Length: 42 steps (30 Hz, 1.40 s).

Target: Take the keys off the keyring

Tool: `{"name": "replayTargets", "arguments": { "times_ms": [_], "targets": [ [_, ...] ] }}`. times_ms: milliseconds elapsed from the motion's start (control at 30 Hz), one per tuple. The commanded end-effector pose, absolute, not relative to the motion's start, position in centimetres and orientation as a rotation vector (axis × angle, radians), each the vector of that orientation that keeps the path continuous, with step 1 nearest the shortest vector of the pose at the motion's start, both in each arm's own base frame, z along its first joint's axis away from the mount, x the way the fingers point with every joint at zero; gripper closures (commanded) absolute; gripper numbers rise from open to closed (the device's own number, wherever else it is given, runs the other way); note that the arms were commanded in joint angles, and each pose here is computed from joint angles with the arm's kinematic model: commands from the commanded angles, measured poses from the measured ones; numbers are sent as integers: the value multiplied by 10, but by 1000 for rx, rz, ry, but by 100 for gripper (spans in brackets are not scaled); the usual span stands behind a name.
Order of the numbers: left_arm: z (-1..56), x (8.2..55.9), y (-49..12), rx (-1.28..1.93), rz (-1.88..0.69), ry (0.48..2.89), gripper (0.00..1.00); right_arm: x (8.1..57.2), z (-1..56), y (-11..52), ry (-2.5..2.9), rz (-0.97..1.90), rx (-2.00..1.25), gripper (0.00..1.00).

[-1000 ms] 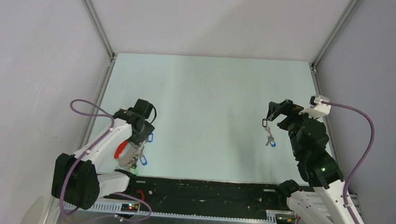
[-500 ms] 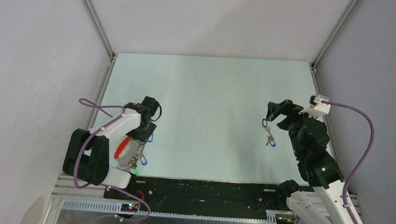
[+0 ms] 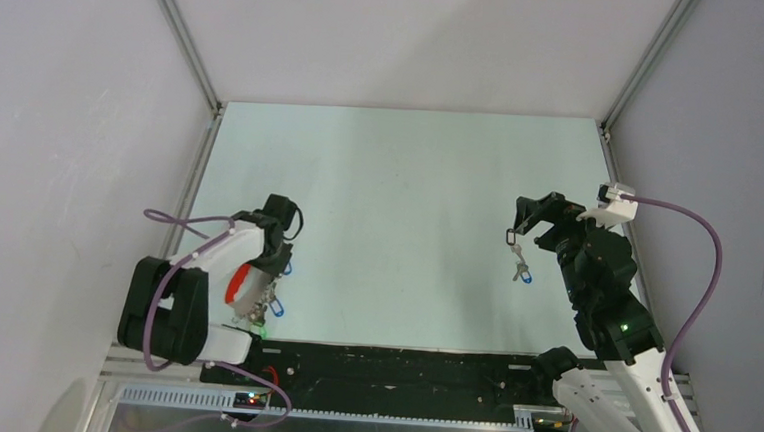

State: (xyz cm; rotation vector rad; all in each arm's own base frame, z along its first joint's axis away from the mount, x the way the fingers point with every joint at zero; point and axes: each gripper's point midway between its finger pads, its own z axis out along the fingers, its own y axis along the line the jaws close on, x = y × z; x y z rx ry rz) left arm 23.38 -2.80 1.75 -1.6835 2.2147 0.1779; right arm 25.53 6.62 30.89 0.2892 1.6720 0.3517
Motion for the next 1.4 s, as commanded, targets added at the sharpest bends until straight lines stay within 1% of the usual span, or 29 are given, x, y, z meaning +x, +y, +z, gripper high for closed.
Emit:
{"name": "replayTargets", "arguments": {
  "times_ms": [0, 133, 267, 400, 500, 533, 600, 633, 667, 700, 733, 767, 800, 867, 1000, 1100, 1133, 1167, 1200, 1367],
  "targets": [
    [35, 232, -25, -1643, 101, 2172, 99, 254, 319, 65, 1634, 373, 306, 1],
    [76, 253, -40, -1399, -23, 2220, 100, 255, 320, 69, 1638, 390, 292, 1],
    [128, 275, -83, -935, -109, 2320, 100, 256, 317, 82, 1660, 434, 232, 1],
    [180, 286, -116, -548, -114, 2287, 100, 257, 316, 100, 1683, 505, 149, 1],
    [228, 291, -138, -208, -137, 2207, 100, 257, 313, 115, 1702, 556, 80, 1],
    [241, 288, -152, -114, -182, 2185, 100, 257, 311, 122, 1714, 579, 34, 1],
    [262, 280, -173, 177, -252, 2134, 100, 256, 308, 134, 1724, 617, -41, 1],
    [270, 270, -193, 299, -378, 2120, 100, 253, 310, 143, 1715, 646, -110, 0],
    [279, 265, -202, 439, -409, 2081, 100, 252, 308, 149, 1717, 660, -156, 1],
    [283, 253, -218, 556, -514, 2059, 100, 249, 309, 158, 1700, 690, -230, 1],
    [290, 248, -224, 659, -537, 2015, 100, 248, 308, 162, 1697, 708, -259, 1],
    [293, 238, -236, 752, -612, 1986, 100, 244, 310, 171, 1674, 749, -319, 1],
    [299, 235, -240, 831, -612, 1938, 100, 243, 310, 176, 1665, 770, -349, 1],
    [306, 230, -248, 941, -625, 1868, 100, 234, 312, 191, 1610, 843, -456, 1],
    [318, 225, -260, 1090, -570, 1745, 100, 213, 315, 221, 1447, 922, -717, 8],
    [322, 214, -272, 1206, -571, 1659, 100, 209, 312, 238, 1347, 857, -864, 19],
    [323, 212, -273, 1248, -559, 1619, 100, 203, 311, 246, 1320, 860, -907, 20],
    [326, 207, -276, 1279, -571, 1585, 100, 207, 308, 250, 1294, 811, -943, 22],
    [328, 205, -276, 1307, -558, 1551, 100, 200, 307, 259, 1265, 812, -985, 22],
    [338, 195, -275, 1364, -559, 1452, 100, 194, 293, 289, 1141, 625, -1157, 23]
  ]
}}
